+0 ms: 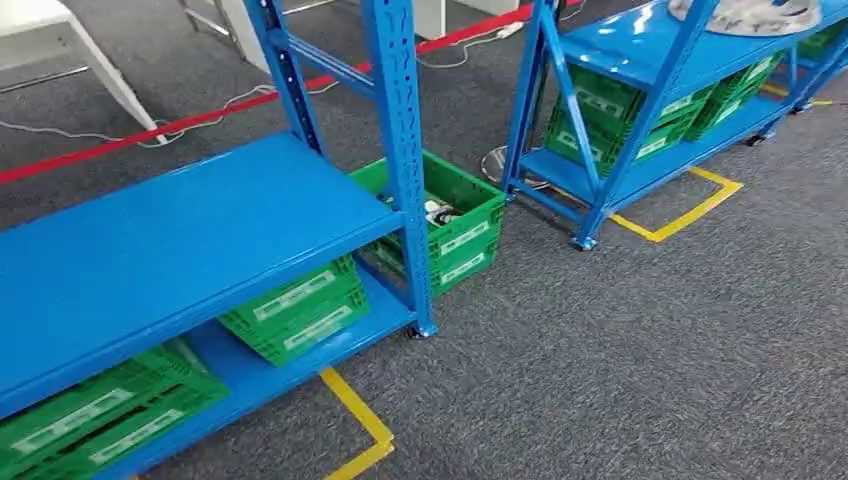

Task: Take the parts from the cabinet and place them on the table.

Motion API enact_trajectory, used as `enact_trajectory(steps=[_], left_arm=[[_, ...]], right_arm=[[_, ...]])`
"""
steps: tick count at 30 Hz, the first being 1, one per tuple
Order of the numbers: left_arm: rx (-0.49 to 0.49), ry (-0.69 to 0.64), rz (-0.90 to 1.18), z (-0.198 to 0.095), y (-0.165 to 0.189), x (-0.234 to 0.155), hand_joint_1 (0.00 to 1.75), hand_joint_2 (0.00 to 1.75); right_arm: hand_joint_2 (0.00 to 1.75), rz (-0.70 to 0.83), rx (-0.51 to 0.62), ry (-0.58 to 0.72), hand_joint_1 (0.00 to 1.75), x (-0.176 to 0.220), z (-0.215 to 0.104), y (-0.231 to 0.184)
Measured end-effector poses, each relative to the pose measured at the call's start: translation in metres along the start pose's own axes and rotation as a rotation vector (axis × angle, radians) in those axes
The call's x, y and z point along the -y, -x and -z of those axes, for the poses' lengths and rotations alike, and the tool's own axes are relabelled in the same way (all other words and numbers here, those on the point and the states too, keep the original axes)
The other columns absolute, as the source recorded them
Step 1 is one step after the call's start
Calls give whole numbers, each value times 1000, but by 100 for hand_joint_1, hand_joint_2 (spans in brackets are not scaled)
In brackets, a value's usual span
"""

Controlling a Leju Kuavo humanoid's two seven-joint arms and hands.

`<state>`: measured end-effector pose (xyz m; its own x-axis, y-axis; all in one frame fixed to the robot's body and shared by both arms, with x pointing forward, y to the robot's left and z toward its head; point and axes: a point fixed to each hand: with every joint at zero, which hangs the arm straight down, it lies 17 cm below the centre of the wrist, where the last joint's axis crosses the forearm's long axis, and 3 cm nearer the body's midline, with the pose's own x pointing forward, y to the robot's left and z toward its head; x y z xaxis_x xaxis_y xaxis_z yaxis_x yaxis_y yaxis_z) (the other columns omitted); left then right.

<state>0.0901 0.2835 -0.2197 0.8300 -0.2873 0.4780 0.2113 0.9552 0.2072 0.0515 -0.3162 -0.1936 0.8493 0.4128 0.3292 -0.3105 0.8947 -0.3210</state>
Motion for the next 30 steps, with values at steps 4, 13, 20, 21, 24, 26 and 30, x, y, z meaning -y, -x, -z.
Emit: enact_trajectory(steps=[4,13,20,21,24,26,30], left_arm=[[-3,11,4,-1,5,-1,0,0],[-11,-5,0,-2,6,0,0,0],[3,-4,-1,-3,4,4,0,0],[7,-3,-3,-2,2,4,0,0],[11,3,-8,-2,-1,9,0,0],[10,6,-10,-3,-1,11,0,0],[13,3,-17,-1,-3,11,0,0]], right_arm=[[0,-1,7,0,0,0,1,-2],[0,-9,10,6,0,2,3,-3],[0,-14,15,11,0,4,4,-6],[0,-13,11,10,0,4,4,-5],[0,-15,6,10,0,4,3,-3],[0,-15,6,9,0,3,3,-3],[0,-17,8,9,0,3,3,-3]])
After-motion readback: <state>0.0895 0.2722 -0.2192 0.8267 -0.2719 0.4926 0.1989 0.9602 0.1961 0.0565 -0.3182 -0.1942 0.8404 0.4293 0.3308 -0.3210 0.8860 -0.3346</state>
